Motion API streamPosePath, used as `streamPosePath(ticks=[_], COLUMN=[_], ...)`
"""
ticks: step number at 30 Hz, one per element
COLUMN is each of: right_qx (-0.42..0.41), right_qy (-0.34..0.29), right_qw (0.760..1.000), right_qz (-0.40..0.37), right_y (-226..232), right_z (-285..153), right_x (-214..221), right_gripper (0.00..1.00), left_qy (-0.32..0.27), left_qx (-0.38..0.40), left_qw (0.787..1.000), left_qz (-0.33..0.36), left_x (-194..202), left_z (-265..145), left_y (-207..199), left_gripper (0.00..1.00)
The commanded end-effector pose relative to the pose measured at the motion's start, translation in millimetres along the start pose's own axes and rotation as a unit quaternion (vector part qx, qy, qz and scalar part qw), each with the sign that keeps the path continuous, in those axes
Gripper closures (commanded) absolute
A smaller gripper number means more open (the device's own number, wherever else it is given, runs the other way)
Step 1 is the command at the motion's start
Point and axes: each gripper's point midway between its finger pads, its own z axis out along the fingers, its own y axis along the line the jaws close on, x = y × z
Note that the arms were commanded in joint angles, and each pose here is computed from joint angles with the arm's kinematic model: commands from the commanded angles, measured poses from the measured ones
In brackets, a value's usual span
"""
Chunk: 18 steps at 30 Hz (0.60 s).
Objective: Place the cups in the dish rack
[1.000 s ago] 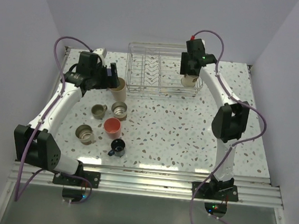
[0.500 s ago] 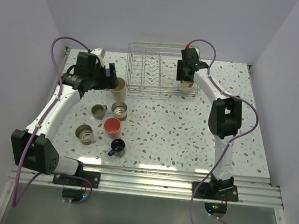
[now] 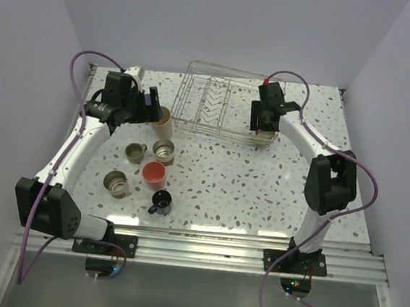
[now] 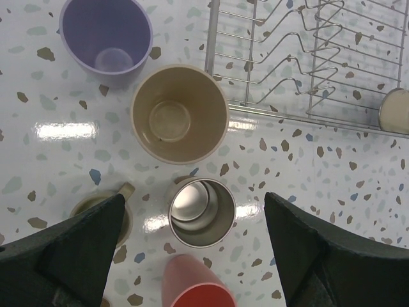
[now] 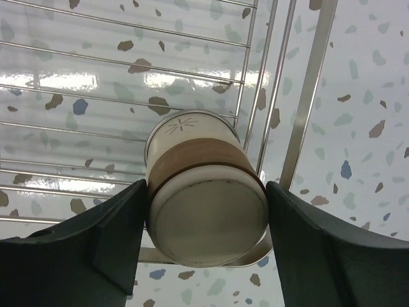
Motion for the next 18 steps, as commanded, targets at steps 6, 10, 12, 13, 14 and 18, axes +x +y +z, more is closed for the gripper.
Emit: streamPosePath(ticks=[6,10,12,13,14,18], right_qx=[-0.025,-0.030,-0.034,-0.036,-0.035,-0.035], right_qy=[0.009,0.005,0.001,-0.002,0.001,0.010], right_qw=[1.000,0.999,0.999,0.999,0.999,0.999], right_qz=[0.012,0.017,0.017,0.014,0.012,0.001], right_y=[-12,-7,-1,1,2,12], right_z=[-50,-44,-34,-31,-28,-16], right_x=[24,18,14,10,9,3], right_gripper=[1.00,1.00,1.00,1.00,1.00,1.00], left_qy=[-0.016,-0.016,-0.017,-0.018,-0.021,-0.026], left_qx=[0.010,0.011,0.014,0.015,0.018,0.017], left_qw=[1.000,1.000,1.000,1.000,1.000,0.999], left_qz=[0.010,0.010,0.009,0.009,0.010,0.012], left_x=[-4,-4,-6,-7,-9,-13], left_z=[-8,-7,-7,-7,-8,-9], left_y=[-5,-5,-7,-7,-9,-9], left_gripper=[0.07,0.07,0.07,0.07,0.07,0.07])
